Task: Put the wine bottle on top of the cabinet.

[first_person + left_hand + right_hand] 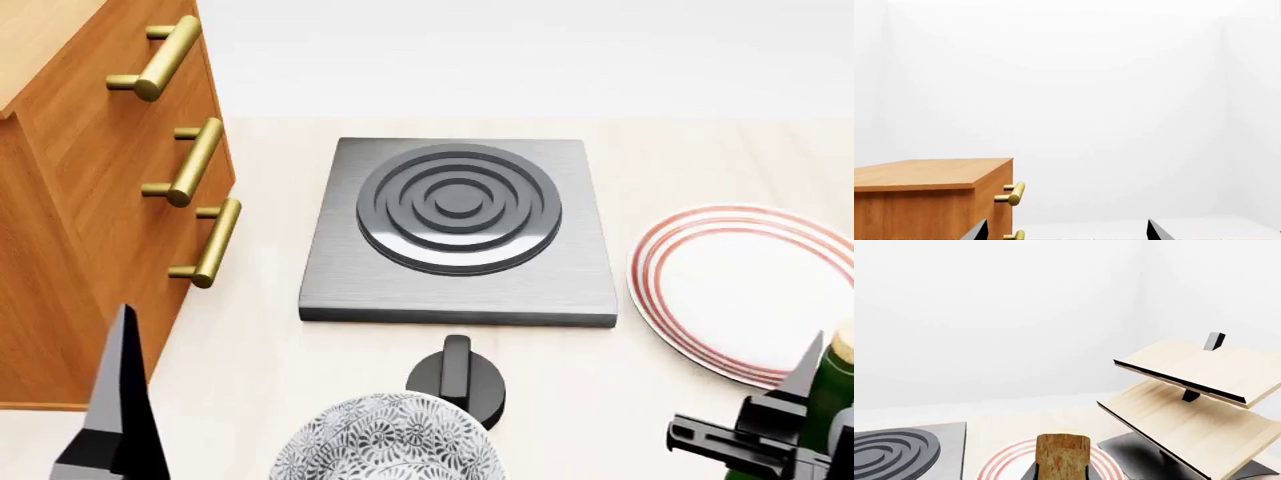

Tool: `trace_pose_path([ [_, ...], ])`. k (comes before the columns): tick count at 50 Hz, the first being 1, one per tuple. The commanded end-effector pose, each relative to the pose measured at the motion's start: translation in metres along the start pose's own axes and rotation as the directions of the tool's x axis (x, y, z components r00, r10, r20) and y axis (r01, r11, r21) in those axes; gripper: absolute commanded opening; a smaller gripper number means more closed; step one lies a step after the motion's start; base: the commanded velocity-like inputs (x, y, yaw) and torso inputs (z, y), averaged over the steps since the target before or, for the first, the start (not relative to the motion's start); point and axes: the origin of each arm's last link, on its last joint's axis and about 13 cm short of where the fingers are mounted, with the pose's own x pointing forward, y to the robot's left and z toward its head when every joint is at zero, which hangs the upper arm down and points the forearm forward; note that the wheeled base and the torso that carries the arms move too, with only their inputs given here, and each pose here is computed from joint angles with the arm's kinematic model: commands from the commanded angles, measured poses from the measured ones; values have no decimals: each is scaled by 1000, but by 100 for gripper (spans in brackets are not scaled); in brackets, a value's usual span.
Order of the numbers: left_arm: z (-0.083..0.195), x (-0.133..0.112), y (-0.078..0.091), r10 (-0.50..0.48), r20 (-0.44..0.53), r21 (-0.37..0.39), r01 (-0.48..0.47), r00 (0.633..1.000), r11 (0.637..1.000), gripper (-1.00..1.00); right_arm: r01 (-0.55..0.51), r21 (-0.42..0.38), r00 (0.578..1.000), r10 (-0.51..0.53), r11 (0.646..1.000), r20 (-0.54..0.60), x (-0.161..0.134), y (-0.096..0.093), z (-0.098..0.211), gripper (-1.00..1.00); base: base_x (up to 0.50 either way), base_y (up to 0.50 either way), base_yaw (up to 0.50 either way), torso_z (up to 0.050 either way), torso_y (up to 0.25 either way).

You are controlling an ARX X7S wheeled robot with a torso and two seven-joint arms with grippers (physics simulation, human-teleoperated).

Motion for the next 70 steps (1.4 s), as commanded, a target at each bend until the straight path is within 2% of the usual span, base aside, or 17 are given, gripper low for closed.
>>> trace_pose_path([
  [1, -1, 0, -1, -4, -5, 1, 4, 1000, 1000, 100, 15, 4, 1000, -15, 1000, -9, -1, -2, -4, -100, 0, 0, 0, 0, 0],
  [10, -2, 0, 1, 0, -7, 1, 0, 1000, 1000, 100, 11, -4, 1000, -11, 1000, -21, -3, -3, -9, -100, 0, 0, 0, 0, 0],
  [18, -3, 0, 0, -6, -13, 2, 6, 1000, 1000, 100, 12, -13, 1000, -12, 1000, -4, 1, -6, 1, -100, 0, 0, 0, 0, 0],
  [35, -5, 0, 0, -5, -25, 3, 5, 1000, 1000, 100, -31, -61, 988, 40, 998, 147, 15, -8, 74, -100, 0, 0, 0, 0, 0],
  [47, -4, -1, -3, -36, -30, -1, 36, 999, 999, 100, -120, -71, 976, 131, 990, 176, 29, 14, 96, -100, 0, 0, 0, 0, 0],
  [48, -5, -1, -3, -36, -32, 0, 36, 999, 999, 100, -127, -46, 974, 134, 991, 184, 30, 16, 100, -100, 0, 0, 0, 0, 0],
  [70, -12, -3, -10, -104, -72, 0, 104, 992, 995, 100, -297, -4, 925, 289, 955, 245, 34, 55, 129, -100, 0, 0, 0, 0, 0],
])
